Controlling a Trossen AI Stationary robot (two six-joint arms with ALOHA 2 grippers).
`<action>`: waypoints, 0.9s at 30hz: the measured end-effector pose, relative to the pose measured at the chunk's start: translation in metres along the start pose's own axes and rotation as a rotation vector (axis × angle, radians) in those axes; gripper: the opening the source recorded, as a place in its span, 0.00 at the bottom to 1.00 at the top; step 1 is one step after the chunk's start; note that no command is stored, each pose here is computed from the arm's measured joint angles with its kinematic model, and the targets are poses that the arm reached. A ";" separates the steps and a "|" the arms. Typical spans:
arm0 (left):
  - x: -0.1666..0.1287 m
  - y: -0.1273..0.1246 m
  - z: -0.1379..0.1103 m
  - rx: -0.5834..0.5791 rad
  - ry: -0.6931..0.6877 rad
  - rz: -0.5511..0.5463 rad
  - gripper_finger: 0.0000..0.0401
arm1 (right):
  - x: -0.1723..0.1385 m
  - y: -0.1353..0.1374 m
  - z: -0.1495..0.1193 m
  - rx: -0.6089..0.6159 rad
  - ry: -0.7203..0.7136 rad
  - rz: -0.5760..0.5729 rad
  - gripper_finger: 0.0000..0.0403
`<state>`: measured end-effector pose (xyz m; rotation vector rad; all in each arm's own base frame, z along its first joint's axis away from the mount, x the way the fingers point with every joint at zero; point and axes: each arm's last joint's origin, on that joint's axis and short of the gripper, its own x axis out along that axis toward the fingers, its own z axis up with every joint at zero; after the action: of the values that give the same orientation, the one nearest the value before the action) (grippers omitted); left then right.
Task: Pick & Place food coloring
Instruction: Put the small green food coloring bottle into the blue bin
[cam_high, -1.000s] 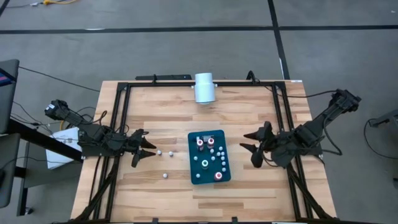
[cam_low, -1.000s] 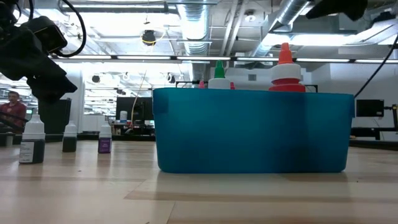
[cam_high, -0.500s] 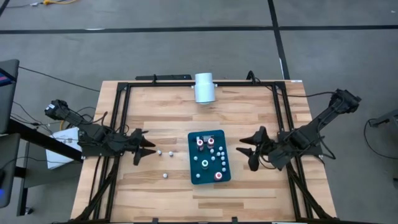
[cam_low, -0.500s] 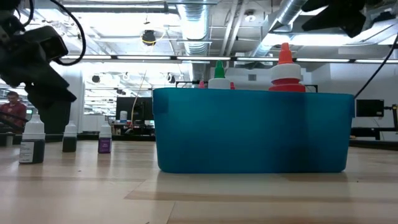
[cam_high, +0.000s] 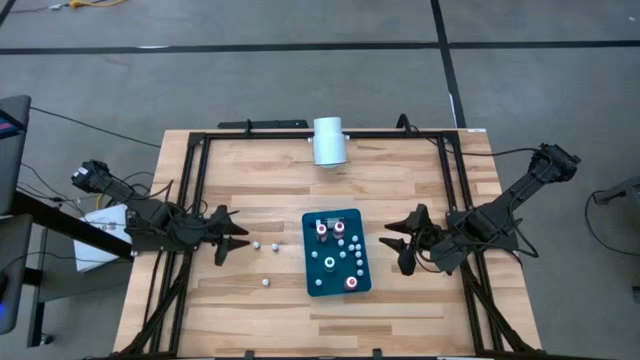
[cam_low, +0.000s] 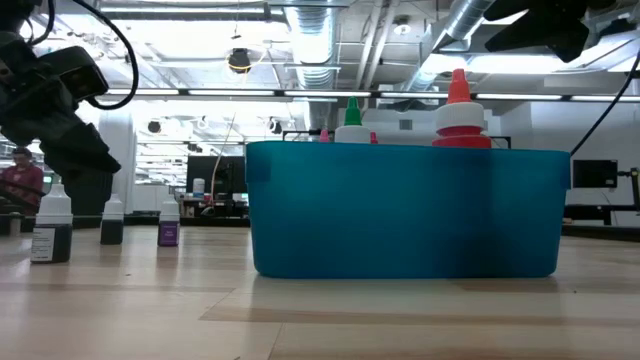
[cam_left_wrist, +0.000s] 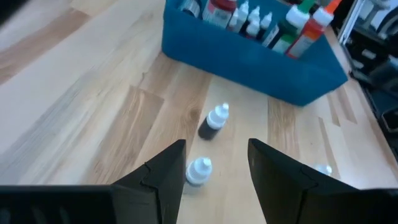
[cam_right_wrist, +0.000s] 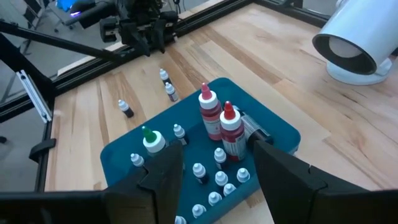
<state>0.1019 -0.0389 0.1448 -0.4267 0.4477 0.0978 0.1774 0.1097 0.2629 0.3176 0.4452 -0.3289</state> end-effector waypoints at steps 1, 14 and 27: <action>0.000 0.000 -0.001 0.003 0.013 0.000 0.41 | 0.000 0.000 0.000 0.000 0.000 0.000 0.46; 0.013 0.001 -0.013 0.005 0.155 0.065 0.41 | 0.000 0.000 0.000 0.000 0.000 0.000 0.46; 0.026 0.001 -0.022 0.052 0.216 0.125 0.41 | 0.000 0.000 0.000 0.000 0.000 -0.001 0.45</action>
<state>0.1167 -0.0476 0.1150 -0.3592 0.6880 0.1615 0.1774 0.1097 0.2628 0.3177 0.4449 -0.3297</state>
